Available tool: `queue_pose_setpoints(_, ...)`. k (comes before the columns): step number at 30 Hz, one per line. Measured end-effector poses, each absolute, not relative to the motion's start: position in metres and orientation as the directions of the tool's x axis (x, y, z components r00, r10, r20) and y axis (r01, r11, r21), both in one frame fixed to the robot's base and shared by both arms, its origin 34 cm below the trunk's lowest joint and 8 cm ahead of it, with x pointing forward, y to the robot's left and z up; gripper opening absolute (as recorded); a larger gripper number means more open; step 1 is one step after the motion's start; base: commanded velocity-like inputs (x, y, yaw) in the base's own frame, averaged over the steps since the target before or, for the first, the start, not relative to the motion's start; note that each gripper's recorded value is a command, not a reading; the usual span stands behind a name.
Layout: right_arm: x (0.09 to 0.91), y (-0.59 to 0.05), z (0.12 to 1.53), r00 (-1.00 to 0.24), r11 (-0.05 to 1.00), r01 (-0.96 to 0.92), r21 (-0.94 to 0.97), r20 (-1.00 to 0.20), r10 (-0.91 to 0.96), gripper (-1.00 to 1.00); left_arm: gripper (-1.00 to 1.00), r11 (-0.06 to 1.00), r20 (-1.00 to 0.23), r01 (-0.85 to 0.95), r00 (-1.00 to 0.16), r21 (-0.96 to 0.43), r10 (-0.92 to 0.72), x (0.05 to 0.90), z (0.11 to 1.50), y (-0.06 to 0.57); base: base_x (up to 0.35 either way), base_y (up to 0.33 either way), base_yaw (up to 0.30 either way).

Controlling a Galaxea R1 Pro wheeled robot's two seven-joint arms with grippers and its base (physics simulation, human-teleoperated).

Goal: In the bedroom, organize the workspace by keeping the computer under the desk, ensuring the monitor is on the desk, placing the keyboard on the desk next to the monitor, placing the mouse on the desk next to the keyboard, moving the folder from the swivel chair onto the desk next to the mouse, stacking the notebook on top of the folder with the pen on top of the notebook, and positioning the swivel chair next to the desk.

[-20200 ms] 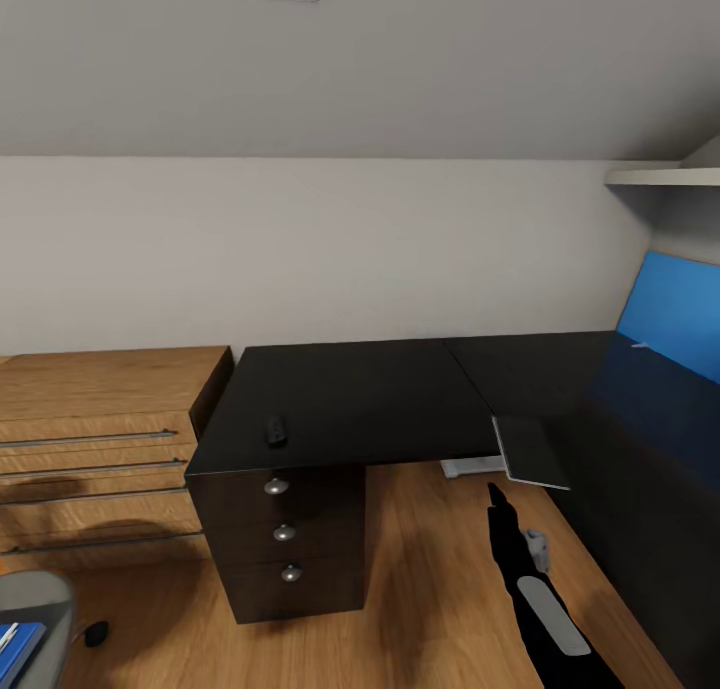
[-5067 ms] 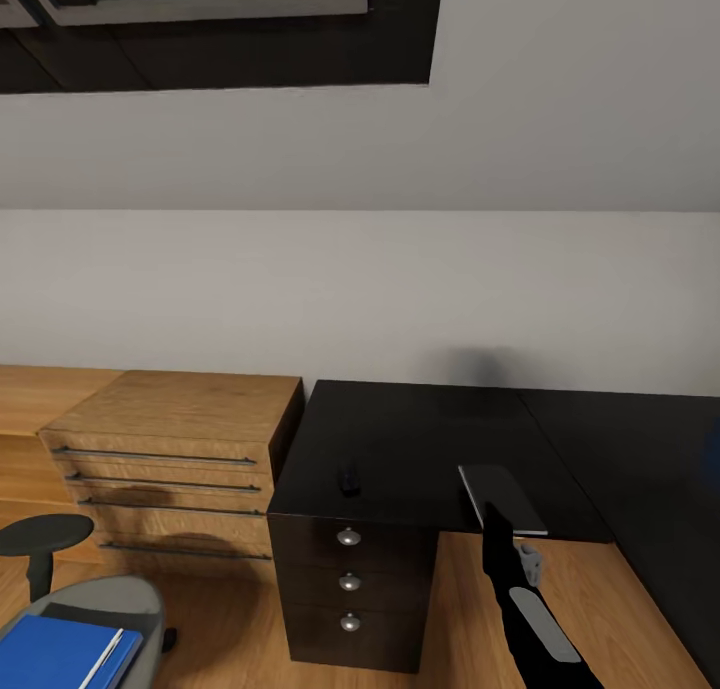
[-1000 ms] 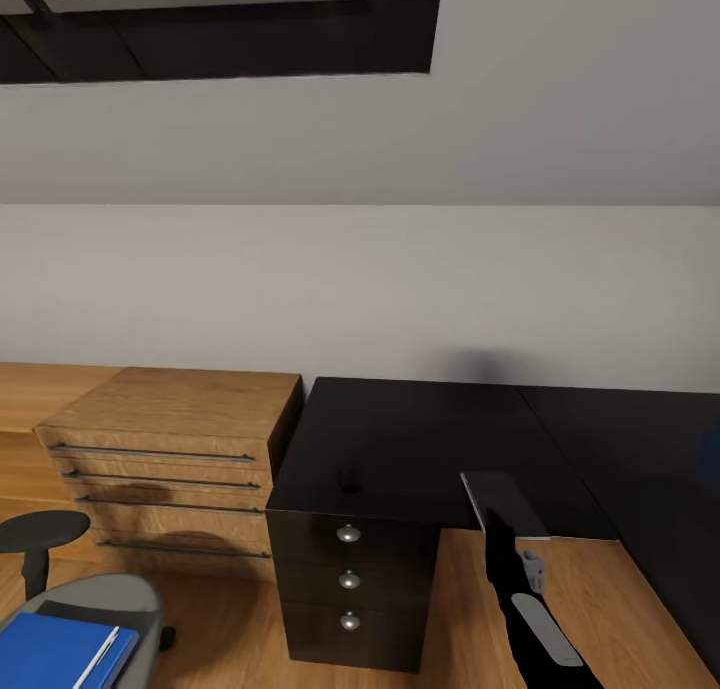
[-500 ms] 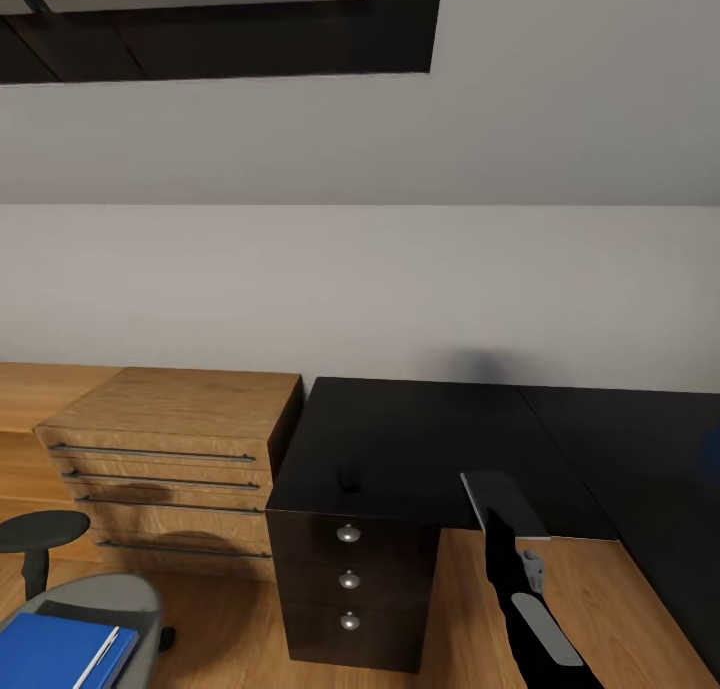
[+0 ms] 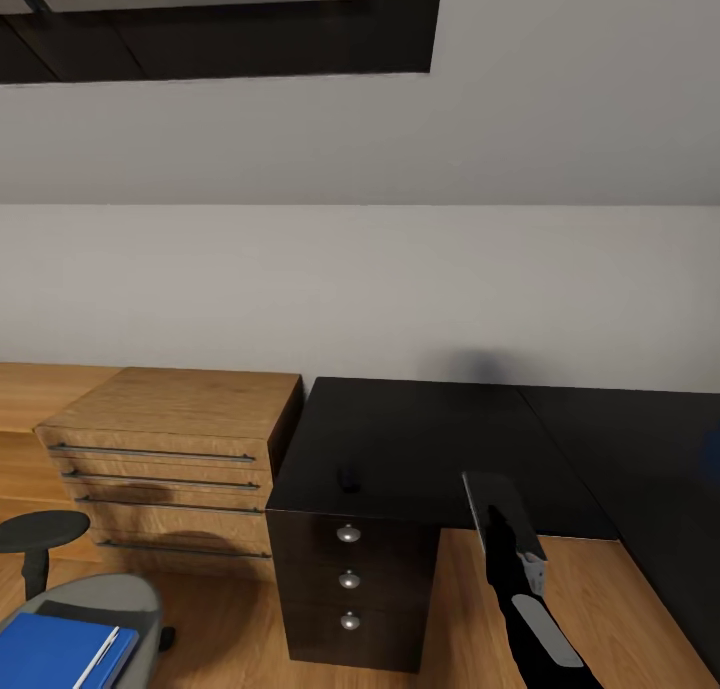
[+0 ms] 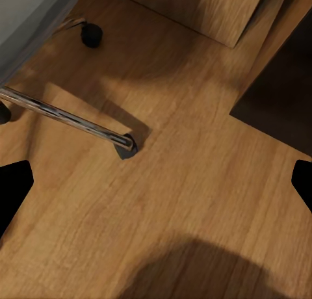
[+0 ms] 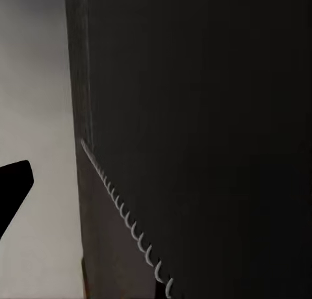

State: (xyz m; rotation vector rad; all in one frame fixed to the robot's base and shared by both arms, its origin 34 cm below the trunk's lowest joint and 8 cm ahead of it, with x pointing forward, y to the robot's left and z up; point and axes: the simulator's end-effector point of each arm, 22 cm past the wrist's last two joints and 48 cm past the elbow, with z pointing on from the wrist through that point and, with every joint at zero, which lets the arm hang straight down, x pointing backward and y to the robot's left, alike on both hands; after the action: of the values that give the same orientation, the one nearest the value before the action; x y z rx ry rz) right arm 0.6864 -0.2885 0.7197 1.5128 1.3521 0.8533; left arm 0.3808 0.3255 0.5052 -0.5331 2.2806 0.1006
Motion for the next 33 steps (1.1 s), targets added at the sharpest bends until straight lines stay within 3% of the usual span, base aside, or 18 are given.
queue_pose_setpoints(20,0.6867,-0.2892,0.7202,0.162,0.013,0.356,0.934,-0.075,0.984,1.00,1.00,0.909,-0.713,-0.407,-0.610,-0.093,-0.346,0.3809,0.5052,0.3256,-0.006,0.000,0.000)
queue_pose_setpoints(33,0.6869,-0.2889,0.7199,0.160,0.013,0.356,0.934,-0.075,0.984,1.00,1.00,0.909,-0.712,-0.407,-0.611,-0.093,-0.346,0.3810,0.5050,0.3255,-0.238,0.000,0.000)
